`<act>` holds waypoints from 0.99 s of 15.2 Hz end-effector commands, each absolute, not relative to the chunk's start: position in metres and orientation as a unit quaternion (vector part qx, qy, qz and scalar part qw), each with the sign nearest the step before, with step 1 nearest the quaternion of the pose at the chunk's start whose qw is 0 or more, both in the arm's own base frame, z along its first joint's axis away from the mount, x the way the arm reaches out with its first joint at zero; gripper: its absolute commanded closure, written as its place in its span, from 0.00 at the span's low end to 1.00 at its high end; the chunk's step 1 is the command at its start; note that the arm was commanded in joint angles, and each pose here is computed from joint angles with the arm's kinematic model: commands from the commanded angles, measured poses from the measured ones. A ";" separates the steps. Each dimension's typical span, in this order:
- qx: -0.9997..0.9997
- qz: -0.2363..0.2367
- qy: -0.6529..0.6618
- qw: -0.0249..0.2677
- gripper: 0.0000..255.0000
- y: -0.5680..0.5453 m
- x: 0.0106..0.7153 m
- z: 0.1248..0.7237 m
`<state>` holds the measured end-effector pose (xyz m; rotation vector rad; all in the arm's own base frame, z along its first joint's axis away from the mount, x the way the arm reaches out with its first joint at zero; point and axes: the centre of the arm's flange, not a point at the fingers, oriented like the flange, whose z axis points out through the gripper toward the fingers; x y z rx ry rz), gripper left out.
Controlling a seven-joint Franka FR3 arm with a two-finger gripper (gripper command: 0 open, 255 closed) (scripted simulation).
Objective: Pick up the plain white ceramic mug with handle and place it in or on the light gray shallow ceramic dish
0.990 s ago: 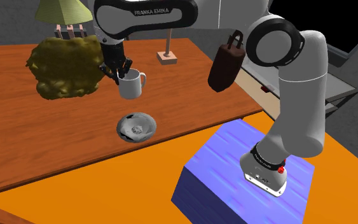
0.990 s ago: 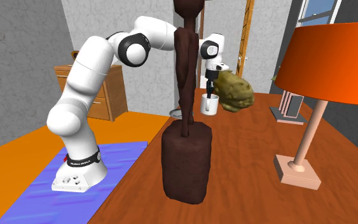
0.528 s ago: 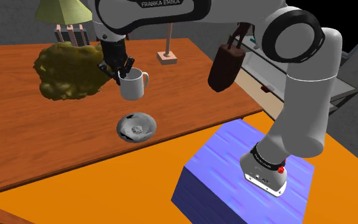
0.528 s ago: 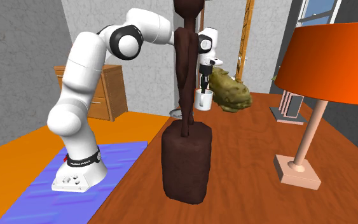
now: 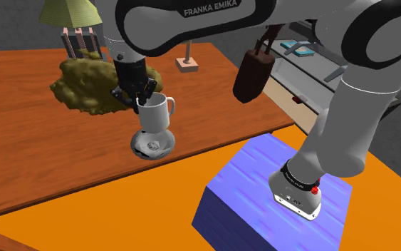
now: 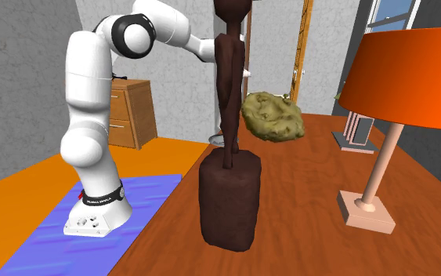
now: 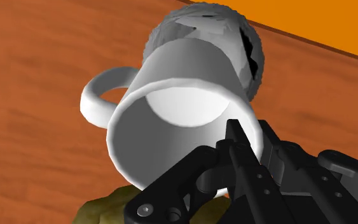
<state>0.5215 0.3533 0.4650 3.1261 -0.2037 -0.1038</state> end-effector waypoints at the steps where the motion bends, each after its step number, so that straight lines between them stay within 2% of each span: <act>1: 0.997 -0.031 -0.066 0.003 1.00 0.361 0.497 0.469; 15: 0.997 -0.031 -0.066 0.003 1.00 0.366 0.488 0.401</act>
